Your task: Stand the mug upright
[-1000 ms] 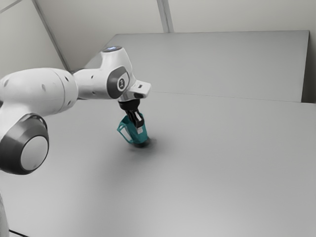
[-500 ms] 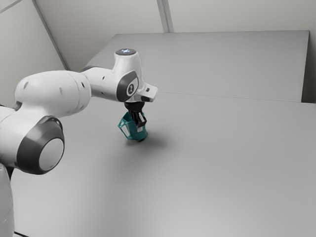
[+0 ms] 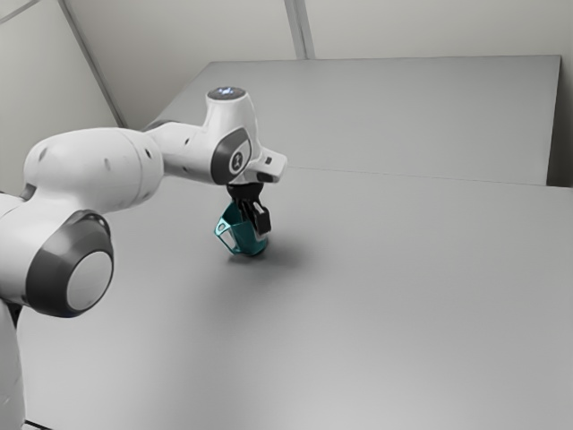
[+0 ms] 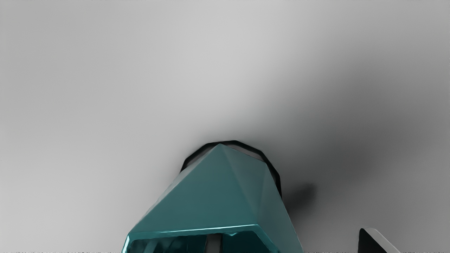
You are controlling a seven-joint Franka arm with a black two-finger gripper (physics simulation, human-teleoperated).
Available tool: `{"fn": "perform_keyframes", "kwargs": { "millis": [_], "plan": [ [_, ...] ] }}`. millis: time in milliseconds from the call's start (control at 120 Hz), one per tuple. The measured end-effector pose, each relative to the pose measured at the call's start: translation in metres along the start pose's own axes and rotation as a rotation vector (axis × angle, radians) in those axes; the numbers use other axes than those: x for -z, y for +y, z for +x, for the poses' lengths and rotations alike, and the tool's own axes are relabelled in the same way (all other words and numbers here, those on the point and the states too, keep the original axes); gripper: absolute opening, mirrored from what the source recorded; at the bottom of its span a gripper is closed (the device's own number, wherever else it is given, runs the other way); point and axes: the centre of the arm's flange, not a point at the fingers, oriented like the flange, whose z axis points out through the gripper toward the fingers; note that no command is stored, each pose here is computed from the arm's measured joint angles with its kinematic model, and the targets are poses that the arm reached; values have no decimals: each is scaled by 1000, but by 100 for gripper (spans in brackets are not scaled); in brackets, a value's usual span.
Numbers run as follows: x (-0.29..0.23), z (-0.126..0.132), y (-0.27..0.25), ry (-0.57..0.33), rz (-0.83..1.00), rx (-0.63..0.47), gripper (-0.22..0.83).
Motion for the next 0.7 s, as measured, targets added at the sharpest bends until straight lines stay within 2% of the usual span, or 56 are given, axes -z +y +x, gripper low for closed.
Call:
{"fn": "perform_keyframes", "kwargs": {
  "millis": [175,350,525,700],
  "plan": [
    [53,-11,-6,79,15,11,53],
    [138,-53,-26,172,29,80,58],
    [200,-103,-45,181,33,157,60],
    [243,-115,-46,137,59,228,61]
  ]
}}
